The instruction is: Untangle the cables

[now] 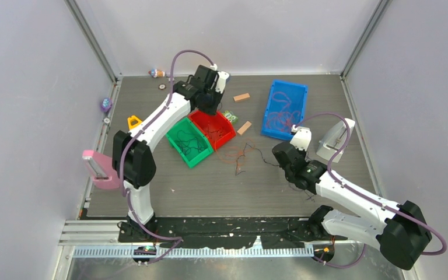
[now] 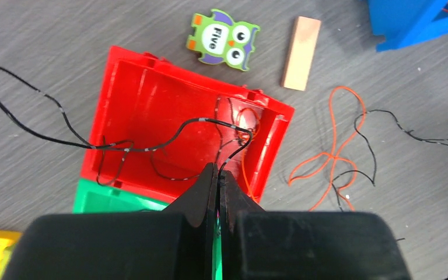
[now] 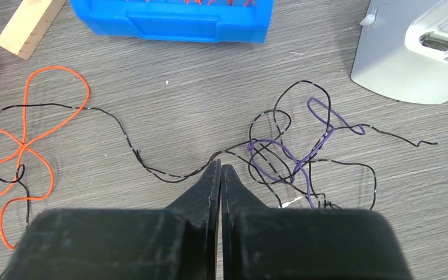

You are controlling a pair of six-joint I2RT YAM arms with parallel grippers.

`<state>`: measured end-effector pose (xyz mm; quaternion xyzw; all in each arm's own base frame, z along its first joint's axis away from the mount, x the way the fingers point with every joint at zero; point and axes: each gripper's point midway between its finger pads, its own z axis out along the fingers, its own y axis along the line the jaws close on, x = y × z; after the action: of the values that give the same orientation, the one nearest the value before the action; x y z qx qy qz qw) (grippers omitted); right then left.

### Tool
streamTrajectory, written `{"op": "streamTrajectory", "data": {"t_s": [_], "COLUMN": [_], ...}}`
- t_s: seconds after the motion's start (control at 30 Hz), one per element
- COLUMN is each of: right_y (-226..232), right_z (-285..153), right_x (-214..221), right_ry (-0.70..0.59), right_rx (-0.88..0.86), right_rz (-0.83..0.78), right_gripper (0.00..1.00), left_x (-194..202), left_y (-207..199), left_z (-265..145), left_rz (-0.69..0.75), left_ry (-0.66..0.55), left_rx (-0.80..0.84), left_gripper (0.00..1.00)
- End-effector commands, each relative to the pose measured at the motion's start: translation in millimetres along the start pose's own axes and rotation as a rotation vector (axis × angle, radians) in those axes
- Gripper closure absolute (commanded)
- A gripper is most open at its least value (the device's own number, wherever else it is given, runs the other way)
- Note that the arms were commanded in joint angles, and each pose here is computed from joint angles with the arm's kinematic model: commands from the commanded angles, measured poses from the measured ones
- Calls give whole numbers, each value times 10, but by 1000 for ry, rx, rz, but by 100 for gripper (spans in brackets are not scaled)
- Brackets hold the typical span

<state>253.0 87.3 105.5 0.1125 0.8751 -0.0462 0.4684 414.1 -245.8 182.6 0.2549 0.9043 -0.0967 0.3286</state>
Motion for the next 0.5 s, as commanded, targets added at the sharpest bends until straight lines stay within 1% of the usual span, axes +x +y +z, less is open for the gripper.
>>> {"op": "streamTrajectory", "data": {"t_s": [0.0,0.1,0.17,0.23,0.33,0.47], "right_y": [16,17,20,18,17,-16], "right_z": [-3,-3,-3,-2,-9,-13], "right_x": [-85,-92,-92,-93,-96,-76], "right_ry": [-28,-28,-28,-27,-28,-30], "right_rx": [-8,-8,-9,-9,-13,-12], "right_rz": [26,28,29,30,30,32], "right_gripper": [94,94,94,94,94,94], "left_x": [-64,29,90,156,281,406], "left_y": [-285,-436,-578,-597,-427,-178], "left_z": [11,97,150,199,271,308], "left_rz": [-40,-84,-123,-167,-217,-321], "left_ry": [-19,8,20,33,52,79], "left_rx": [108,161,231,234,169,161], "left_gripper": [100,100,100,100,100,100]}}
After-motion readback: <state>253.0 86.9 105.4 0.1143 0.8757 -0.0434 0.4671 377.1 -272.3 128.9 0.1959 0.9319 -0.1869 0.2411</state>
